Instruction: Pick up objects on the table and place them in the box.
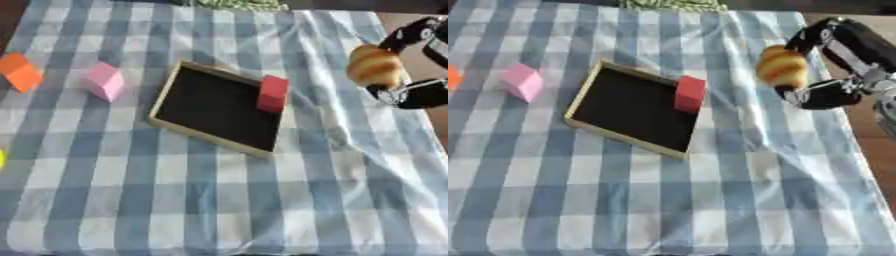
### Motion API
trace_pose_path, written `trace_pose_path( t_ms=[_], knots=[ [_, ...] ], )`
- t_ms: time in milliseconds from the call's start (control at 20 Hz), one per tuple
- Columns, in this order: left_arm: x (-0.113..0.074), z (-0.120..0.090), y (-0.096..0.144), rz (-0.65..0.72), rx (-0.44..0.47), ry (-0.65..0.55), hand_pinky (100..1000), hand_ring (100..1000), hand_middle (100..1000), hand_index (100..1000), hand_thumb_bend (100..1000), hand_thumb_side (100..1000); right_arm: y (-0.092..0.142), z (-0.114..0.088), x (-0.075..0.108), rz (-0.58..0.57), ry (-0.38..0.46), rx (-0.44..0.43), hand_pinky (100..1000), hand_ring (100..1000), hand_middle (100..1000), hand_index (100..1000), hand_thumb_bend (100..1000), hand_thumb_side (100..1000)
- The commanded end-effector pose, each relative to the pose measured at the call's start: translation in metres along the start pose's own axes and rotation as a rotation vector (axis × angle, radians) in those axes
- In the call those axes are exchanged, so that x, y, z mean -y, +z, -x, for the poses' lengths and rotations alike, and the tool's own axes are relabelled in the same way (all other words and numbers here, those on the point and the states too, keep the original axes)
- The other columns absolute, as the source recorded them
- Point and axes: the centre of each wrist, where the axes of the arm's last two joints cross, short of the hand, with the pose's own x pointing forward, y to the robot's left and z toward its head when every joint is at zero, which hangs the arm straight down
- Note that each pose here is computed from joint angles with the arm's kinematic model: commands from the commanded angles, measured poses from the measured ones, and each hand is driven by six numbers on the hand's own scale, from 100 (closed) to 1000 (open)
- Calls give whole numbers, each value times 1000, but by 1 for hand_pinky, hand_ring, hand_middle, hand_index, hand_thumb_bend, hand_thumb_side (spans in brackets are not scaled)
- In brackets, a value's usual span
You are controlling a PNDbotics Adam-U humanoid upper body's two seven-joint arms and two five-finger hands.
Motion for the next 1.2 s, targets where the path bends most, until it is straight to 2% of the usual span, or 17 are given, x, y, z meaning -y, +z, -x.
trace_pose_path(
  t_ms=[50, 350, 950, 1200],
  knots=[
    [-4, -8, -7, 14, 49, -3, 882, 866, 837, 929, 382, 666, -9, -14, 14, 45, 38, 115, 787, 667, 467, 648, 329, 100],
    [-3, -11, -10, 23, 66, 6, 882, 867, 838, 930, 380, 666, -31, -40, 24, 52, 58, 300, 784, 668, 470, 650, 349, 100],
    [-2, -12, -11, 22, 77, 17, 883, 869, 839, 930, 375, 670, -71, -111, 36, 49, 54, 394, 784, 668, 469, 651, 347, 100],
    [-1, -12, -11, 22, 76, 21, 883, 869, 839, 930, 373, 672, -83, -127, 31, -8, 61, 437, 783, 668, 472, 652, 351, 100]
  ],
)
